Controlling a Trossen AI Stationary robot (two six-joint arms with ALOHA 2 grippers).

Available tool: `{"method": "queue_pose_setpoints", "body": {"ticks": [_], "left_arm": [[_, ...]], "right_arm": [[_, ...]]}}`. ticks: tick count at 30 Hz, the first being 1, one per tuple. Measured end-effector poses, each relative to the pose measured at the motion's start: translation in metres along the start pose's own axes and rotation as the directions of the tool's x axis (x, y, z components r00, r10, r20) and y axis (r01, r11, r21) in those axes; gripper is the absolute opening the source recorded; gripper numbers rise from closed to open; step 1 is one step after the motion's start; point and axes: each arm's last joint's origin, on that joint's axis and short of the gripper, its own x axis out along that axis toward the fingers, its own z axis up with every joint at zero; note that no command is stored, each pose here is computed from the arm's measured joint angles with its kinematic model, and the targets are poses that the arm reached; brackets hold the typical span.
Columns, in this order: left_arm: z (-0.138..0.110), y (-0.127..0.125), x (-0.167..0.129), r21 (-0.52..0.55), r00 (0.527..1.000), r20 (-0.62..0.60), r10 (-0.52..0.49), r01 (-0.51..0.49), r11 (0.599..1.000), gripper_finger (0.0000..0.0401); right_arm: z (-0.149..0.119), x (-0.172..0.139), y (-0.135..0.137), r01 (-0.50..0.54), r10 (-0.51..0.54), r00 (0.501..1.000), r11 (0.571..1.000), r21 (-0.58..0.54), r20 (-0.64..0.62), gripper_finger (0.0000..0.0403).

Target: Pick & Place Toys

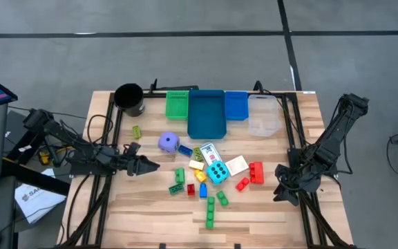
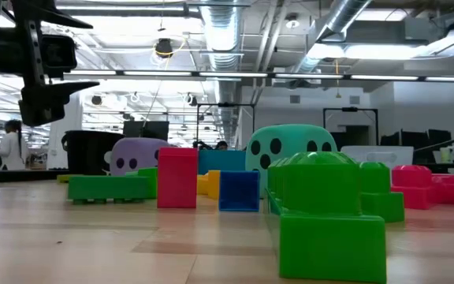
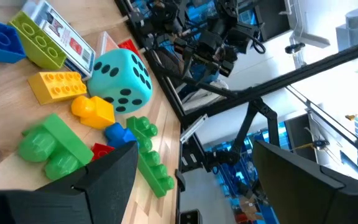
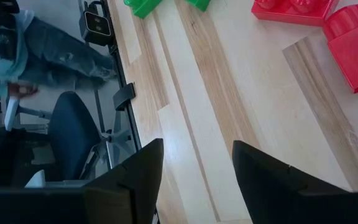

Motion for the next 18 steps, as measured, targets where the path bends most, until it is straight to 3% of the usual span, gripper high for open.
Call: {"method": "queue_pose_setpoints", "body": {"ticks": [18], "left_arm": [[0.0037, -0.006, -0.0002, -0.026, 0.997, 0.053, -0.051, 0.053, 0.998, 0.031]], "right_arm": [[0.0, 0.0, 0.0, 0.0, 0.0, 1.0, 1.0, 0.0, 0.0, 0.0189]]}}
